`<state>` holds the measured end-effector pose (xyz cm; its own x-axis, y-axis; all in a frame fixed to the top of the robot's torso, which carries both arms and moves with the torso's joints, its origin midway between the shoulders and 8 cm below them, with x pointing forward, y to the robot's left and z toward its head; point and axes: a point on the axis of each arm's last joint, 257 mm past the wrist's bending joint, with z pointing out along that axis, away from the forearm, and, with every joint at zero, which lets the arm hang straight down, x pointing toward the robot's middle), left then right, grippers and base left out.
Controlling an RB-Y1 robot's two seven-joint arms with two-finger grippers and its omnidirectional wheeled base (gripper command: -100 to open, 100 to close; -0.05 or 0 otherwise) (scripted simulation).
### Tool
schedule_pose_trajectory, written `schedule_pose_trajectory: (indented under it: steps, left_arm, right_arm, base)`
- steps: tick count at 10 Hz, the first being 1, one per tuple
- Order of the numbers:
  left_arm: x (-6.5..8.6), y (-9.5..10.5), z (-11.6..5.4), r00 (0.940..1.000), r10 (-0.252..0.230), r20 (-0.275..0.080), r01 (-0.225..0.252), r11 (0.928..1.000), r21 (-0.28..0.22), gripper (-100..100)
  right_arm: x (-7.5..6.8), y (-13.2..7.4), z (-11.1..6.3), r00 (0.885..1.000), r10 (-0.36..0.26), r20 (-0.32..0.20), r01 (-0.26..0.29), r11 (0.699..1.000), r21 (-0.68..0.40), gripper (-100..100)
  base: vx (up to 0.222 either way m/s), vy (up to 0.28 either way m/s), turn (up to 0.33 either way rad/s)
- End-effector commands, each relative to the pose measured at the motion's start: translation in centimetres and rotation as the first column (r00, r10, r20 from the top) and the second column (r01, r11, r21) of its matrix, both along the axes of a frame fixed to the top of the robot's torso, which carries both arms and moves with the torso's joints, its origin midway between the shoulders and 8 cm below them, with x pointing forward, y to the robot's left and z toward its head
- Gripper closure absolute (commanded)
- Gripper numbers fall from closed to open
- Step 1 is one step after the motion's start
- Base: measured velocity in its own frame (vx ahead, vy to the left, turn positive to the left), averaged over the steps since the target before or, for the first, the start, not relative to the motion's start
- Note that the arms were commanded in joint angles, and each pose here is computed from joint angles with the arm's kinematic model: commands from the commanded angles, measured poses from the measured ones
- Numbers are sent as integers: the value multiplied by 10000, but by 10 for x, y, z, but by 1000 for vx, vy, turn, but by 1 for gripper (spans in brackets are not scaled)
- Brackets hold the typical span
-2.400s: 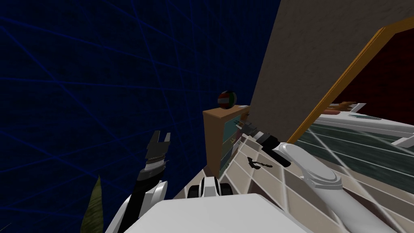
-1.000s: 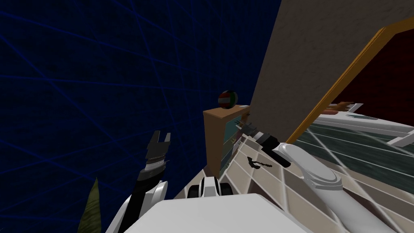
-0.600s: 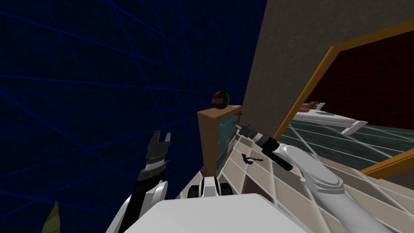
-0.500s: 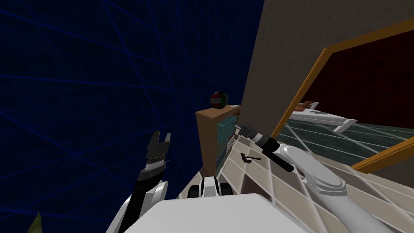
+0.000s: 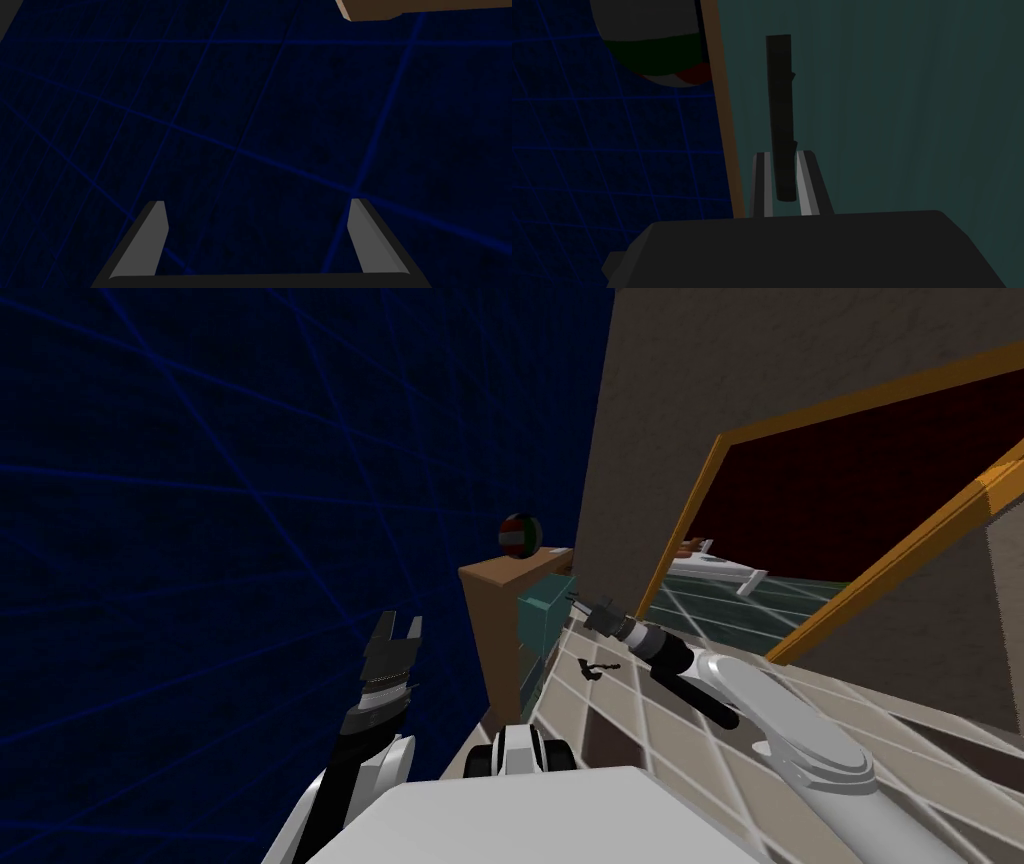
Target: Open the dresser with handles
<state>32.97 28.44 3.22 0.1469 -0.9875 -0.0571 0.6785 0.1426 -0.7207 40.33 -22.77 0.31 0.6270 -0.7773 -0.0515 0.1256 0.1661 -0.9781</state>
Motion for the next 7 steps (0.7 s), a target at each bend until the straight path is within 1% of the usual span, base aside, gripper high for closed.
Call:
schedule_pose_trajectory:
  steps: [1,2,3,7]
  left_arm:
    - [0,0,0,10000,0,0,0,10000,0,0]
    - [0,0,0,10000,-1,0,1,10000,1,0]
    - [0,0,0,10000,-1,1,1,10000,0,0]
    - [0,0,0,10000,-3,3,3,10000,-3,0]
  right_arm:
    - [-23,28,5,9969,776,96,-776,9970,18,100]
    - [-29,34,6,9953,962,114,-963,9954,22,100]
    - [-23,22,14,9970,771,96,-772,9970,72,-100]
    - [-24,18,35,9956,931,96,-932,9956,104,-100]
  base:
    - [-4,-96,-177]
    - [-5,-71,-109]
    - [-3,-5,-53]
    - [-3,20,-58]
